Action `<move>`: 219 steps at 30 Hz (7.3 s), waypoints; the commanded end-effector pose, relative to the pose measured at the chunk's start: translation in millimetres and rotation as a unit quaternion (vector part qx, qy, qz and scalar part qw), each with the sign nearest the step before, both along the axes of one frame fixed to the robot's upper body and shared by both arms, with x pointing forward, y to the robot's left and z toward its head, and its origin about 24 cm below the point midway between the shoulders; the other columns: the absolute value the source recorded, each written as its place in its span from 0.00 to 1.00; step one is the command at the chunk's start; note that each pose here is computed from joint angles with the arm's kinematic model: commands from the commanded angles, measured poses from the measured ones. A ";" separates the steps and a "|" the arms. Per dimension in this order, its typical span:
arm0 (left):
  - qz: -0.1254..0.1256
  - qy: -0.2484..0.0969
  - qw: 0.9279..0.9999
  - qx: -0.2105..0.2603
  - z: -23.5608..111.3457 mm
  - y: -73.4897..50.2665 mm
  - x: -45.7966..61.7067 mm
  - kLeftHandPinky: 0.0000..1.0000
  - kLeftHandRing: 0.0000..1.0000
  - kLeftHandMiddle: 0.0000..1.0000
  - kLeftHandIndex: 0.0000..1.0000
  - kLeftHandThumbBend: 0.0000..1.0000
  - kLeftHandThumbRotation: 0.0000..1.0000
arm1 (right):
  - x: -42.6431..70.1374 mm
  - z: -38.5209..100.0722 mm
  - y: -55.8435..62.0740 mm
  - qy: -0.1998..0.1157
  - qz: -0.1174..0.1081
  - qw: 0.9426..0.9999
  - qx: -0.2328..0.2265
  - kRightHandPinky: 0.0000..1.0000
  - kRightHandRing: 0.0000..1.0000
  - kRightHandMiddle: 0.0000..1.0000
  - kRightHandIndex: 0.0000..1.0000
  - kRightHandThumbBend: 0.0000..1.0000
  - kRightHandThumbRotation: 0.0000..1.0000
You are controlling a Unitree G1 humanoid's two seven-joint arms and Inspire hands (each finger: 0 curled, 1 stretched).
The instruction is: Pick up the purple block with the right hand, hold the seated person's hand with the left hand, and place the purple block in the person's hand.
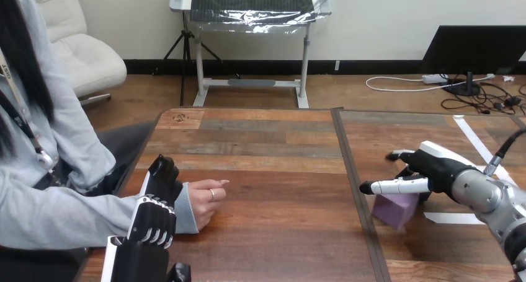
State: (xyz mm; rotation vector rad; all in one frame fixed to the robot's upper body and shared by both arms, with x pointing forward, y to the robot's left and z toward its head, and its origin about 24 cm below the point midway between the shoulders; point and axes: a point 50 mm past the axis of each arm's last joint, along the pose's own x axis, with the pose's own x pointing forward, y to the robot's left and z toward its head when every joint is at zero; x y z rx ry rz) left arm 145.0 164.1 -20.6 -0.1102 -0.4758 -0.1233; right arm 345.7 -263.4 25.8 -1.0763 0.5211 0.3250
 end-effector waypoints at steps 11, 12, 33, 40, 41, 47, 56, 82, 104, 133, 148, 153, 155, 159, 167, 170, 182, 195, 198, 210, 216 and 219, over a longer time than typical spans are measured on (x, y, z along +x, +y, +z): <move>-0.008 -0.044 0.999 0.003 14.3 -0.9 8.1 0.97 1.00 0.99 0.97 1.00 0.70 | -5.6 -11.1 4.3 0.025 0.008 1.000 -0.002 0.65 0.76 0.79 0.87 1.00 0.72; -0.008 -0.044 0.999 0.003 14.4 -0.8 8.0 0.97 1.00 0.99 0.97 1.00 0.70 | -5.4 -10.7 4.1 0.025 0.007 1.000 -0.001 0.65 0.75 0.79 0.87 1.00 0.72; -0.014 -0.042 0.999 -0.001 14.4 -1.5 10.1 1.00 1.00 1.00 0.98 0.98 0.70 | 1.2 2.0 1.0 -0.013 -0.008 1.000 0.021 0.59 0.70 0.73 0.92 1.00 0.69; -0.011 -0.048 0.999 0.003 14.8 -2.0 11.2 1.00 1.00 1.00 0.98 0.97 0.70 | 3.3 6.4 -0.9 -0.024 -0.012 0.999 0.022 0.74 0.79 0.82 0.92 0.99 0.66; -0.010 -0.049 0.999 0.003 14.8 -2.1 11.2 1.00 1.00 1.00 0.98 0.97 0.71 | 3.4 6.8 -1.0 -0.024 -0.012 0.999 0.021 0.75 0.80 0.83 0.92 0.99 0.67; -0.008 -0.046 0.999 0.004 14.5 -2.5 10.6 1.00 1.00 1.00 0.99 0.99 0.72 | 4.5 10.3 -2.3 -0.030 -0.007 0.999 0.023 0.77 0.82 0.86 0.92 0.98 0.69; -0.010 -0.047 0.999 0.002 14.5 -1.6 11.3 1.00 1.00 1.00 0.99 0.99 0.73 | 5.7 15.7 -3.9 -0.037 0.001 0.999 0.034 0.77 0.82 0.86 0.92 1.00 0.70; -0.016 -0.045 0.999 -0.008 15.8 0.4 13.9 0.99 1.00 1.00 0.99 0.99 0.71 | 2.2 20.1 -11.3 -0.044 0.016 0.998 0.037 0.59 0.71 0.74 0.93 1.00 0.68; -0.021 -0.053 0.998 -0.007 17.9 2.8 18.8 0.98 1.00 1.00 0.99 1.00 0.73 | -7.8 10.2 -13.4 -0.054 0.025 0.998 0.034 0.24 0.16 0.22 0.93 1.00 0.64; -0.024 -0.065 0.998 -0.011 20.7 9.4 23.6 0.99 1.00 1.00 0.99 1.00 0.72 | -19.7 -11.8 -6.1 -0.044 0.009 0.999 0.025 0.76 0.84 0.83 0.94 1.00 0.48; -0.025 -0.072 0.997 -0.013 22.3 10.6 24.2 1.00 1.00 1.00 1.00 0.99 0.73 | -21.8 -19.6 -1.2 -0.060 -0.022 0.998 0.018 0.29 0.39 0.49 0.87 1.00 0.16; -0.024 -0.075 0.997 -0.010 23.0 11.0 23.7 1.00 1.00 1.00 1.00 0.98 0.73 | -23.2 -22.9 0.5 -0.071 -0.028 0.997 0.000 0.45 0.58 0.65 0.83 0.99 0.07; -0.024 -0.075 0.997 -0.010 23.1 11.2 23.4 1.00 1.00 1.00 1.00 0.99 0.73 | -23.6 -23.9 1.1 -0.071 -0.029 0.997 -0.004 0.50 0.64 0.70 0.82 0.98 0.07; -0.029 -0.072 0.997 -0.015 23.0 11.5 23.3 1.00 1.00 1.00 1.00 1.00 0.72 | -25.2 -26.2 1.9 -0.070 -0.034 0.997 0.004 0.48 0.60 0.67 0.83 0.98 0.11; -0.030 -0.075 0.997 -0.014 23.5 12.3 22.9 1.00 1.00 1.00 1.00 0.98 0.72 | -27.3 -28.4 1.9 -0.069 -0.039 0.997 0.015 0.45 0.42 0.48 0.86 1.00 0.29; -0.030 -0.076 0.997 -0.013 23.5 12.5 22.8 1.00 1.00 1.00 1.00 0.97 0.72 | -27.8 -28.4 1.1 -0.070 -0.047 0.996 0.025 0.39 0.33 0.39 0.88 1.00 0.37; -0.026 -0.073 0.997 -0.016 23.1 12.2 22.8 1.00 1.00 1.00 0.99 0.97 0.71 | -25.8 -21.3 -2.7 -0.075 -0.041 0.996 0.035 0.43 0.32 0.37 0.91 1.00 0.64; -0.031 -0.075 0.997 -0.012 22.8 11.0 24.4 1.00 1.00 1.00 1.00 0.99 0.72 | -24.7 -9.9 -5.5 -0.104 -0.026 0.993 0.051 0.21 0.14 0.19 0.94 1.00 0.79; -0.030 -0.074 0.997 -0.011 22.5 10.6 24.5 1.00 1.00 1.00 1.00 1.00 0.72 | -24.3 -6.6 -6.2 -0.111 -0.020 0.992 0.050 0.24 0.24 0.27 0.94 1.00 0.80; -0.027 -0.074 0.997 -0.007 22.1 8.4 25.0 1.00 1.00 1.00 1.00 1.00 0.72 | -26.3 10.4 -11.0 -0.163 -0.006 0.985 0.059 0.77 0.87 0.89 0.92 1.00 0.70; -0.028 -0.074 0.997 -0.008 22.3 7.3 25.1 1.00 1.00 1.00 1.00 1.00 0.72 | -28.8 19.0 -15.6 -0.187 0.003 0.981 0.052 0.81 0.91 0.91 0.91 1.00 0.66; -0.027 -0.074 0.997 -0.008 22.4 6.7 25.1 1.00 1.00 1.00 1.00 1.00 0.72 | -30.3 23.0 -18.4 -0.193 0.004 0.980 0.053 0.82 0.92 0.91 0.91 1.00 0.65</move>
